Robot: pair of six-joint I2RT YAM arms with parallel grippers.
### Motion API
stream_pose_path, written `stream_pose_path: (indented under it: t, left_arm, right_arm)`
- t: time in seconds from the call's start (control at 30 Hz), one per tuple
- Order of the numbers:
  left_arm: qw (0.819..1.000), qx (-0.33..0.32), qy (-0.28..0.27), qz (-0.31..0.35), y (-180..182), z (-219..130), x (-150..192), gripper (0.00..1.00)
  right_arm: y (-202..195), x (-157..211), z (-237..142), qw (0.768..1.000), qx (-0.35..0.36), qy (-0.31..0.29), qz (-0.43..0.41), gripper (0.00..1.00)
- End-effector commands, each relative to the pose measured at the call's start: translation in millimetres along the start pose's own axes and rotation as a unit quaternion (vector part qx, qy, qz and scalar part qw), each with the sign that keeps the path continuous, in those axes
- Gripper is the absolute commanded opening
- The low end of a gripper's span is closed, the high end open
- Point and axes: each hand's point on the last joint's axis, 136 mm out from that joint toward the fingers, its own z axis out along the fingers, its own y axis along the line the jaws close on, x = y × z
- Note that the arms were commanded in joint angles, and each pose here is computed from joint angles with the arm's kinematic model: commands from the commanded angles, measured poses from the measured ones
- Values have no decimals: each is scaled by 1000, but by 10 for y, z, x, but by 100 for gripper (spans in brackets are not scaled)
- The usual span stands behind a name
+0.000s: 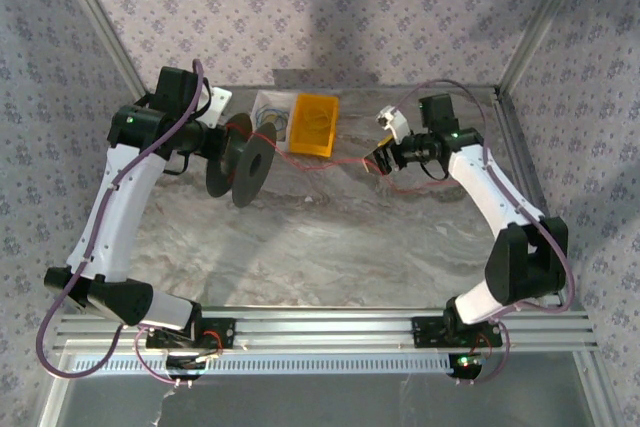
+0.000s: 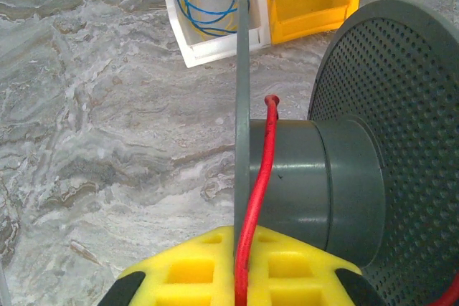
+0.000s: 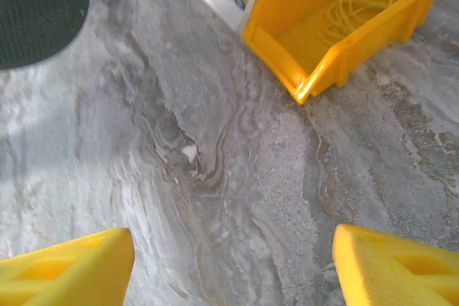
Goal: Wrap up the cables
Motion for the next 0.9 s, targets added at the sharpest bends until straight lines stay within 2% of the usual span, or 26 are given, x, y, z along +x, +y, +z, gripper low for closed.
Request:
stream_pose_path:
  t: [0.0, 0.13, 0.33, 0.47, 0.6, 0.87]
  left_arm:
    - [999, 14, -30, -1, -37, -116, -128, 0]
    - [1000, 16, -27, -4, -48, -85, -115, 0]
    - [999, 19, -26, -6, -58, -54, -119, 0]
    - [999, 19, -28, -5, -56, -72, -140, 0]
    - [999, 19, -29, -5, -56, -85, -150, 0]
    - [999, 22, -32, -5, -65, -120, -172, 0]
  right_arm:
    - [66, -220, -220, 998, -23, -55, 25, 77]
    - [89, -334, -373, 995, -34, -85, 34, 80]
    - [430, -399, -504, 989, -106, -101, 14, 82]
    - [708, -268, -489, 987, -141, -76, -11, 83]
    - [890, -24, -418, 986, -162, -34, -1, 83]
    - [869, 290, -229, 989, -144, 8, 14, 81]
